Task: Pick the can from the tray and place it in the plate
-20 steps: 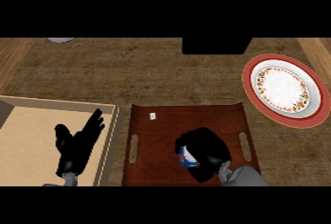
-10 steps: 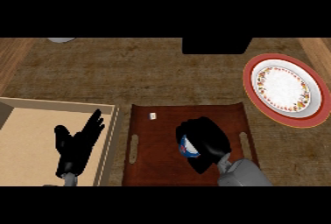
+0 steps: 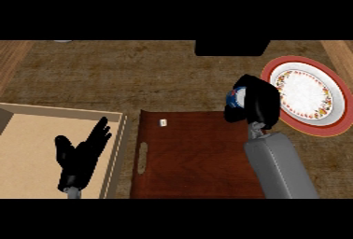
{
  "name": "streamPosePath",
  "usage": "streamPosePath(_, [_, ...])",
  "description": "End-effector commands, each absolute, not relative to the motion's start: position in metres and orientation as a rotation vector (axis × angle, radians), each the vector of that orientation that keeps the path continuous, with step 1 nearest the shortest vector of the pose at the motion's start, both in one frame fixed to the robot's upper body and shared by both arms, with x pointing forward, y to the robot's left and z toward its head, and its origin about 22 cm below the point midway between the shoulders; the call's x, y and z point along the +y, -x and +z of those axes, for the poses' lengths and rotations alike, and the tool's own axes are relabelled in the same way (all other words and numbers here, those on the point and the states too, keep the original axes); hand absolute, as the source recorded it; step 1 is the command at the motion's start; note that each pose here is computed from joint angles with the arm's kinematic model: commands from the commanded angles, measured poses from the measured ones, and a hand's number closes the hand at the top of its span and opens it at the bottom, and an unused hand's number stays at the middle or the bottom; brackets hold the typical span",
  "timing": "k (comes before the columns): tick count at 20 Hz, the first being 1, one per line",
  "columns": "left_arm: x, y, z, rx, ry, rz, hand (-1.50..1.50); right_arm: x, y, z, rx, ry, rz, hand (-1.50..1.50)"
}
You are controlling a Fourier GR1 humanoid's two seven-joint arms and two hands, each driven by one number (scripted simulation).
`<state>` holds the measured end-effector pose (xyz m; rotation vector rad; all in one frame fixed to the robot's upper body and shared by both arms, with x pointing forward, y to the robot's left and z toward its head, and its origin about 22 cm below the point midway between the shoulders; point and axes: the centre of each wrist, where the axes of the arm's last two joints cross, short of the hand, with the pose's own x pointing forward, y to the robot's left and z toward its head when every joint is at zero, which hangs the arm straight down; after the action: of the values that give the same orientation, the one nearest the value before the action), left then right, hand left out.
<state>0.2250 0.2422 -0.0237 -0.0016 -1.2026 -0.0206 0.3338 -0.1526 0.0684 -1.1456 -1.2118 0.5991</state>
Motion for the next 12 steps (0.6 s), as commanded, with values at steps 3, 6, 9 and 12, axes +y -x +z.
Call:
streamPosePath(3, [0.234, -0.229, -0.022, -1.21, 0.02, -0.057, 0.0, -0.158, -0.37, 0.114, -1.118, 1.43, 0.055, 1.5])
streamPosePath(6, [0.23, -0.235, -0.015, -1.221, 0.033, -0.076, 0.0, -0.162, -0.383, 0.122, -1.051, 1.533, -0.143, 1.5])
streamPosePath(9, [0.226, -0.242, -0.014, -1.237, 0.037, -0.052, 0.0, -0.165, -0.393, 0.127, -1.022, 1.59, -0.308, 1.5])
streamPosePath(12, [0.234, -0.237, -0.017, -1.232, 0.04, -0.072, 0.0, -0.177, -0.401, 0.13, -1.026, 1.623, -0.439, 1.5])
